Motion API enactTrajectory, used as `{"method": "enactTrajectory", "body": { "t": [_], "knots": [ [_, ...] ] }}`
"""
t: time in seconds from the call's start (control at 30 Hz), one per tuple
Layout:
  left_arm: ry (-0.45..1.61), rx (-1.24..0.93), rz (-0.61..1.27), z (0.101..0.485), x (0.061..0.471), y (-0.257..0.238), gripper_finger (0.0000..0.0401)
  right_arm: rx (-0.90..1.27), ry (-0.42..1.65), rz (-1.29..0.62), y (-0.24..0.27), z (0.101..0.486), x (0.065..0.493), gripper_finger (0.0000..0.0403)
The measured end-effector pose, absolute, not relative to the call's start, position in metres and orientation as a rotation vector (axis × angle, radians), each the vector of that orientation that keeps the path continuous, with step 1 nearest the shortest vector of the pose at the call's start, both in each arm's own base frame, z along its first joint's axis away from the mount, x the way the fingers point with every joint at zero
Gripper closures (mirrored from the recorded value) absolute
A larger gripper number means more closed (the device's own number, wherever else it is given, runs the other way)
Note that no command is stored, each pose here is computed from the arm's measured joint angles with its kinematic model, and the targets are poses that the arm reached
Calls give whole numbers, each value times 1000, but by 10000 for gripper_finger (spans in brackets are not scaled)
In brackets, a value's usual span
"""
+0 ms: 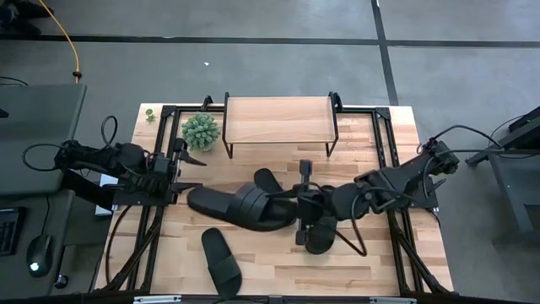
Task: Pick and place slides into the shelf
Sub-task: Put the black slide on the shelf
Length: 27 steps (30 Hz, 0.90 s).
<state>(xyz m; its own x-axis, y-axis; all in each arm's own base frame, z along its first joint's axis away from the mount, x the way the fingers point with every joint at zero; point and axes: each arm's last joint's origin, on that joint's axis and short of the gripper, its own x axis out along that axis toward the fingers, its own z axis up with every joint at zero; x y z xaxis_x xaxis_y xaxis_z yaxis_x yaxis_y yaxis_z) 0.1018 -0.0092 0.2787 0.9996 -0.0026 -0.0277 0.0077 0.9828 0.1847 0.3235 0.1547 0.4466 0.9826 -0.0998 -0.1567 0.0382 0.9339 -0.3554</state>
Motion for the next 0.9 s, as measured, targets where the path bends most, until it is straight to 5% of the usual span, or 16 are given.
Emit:
{"method": "enactTrajectory", "body": {
  "t": [0.9],
  "knots": [
    [-222, 228, -304, 297, 143, -24, 164, -373, 33, 29, 119, 432, 381, 403]
  ]
}}
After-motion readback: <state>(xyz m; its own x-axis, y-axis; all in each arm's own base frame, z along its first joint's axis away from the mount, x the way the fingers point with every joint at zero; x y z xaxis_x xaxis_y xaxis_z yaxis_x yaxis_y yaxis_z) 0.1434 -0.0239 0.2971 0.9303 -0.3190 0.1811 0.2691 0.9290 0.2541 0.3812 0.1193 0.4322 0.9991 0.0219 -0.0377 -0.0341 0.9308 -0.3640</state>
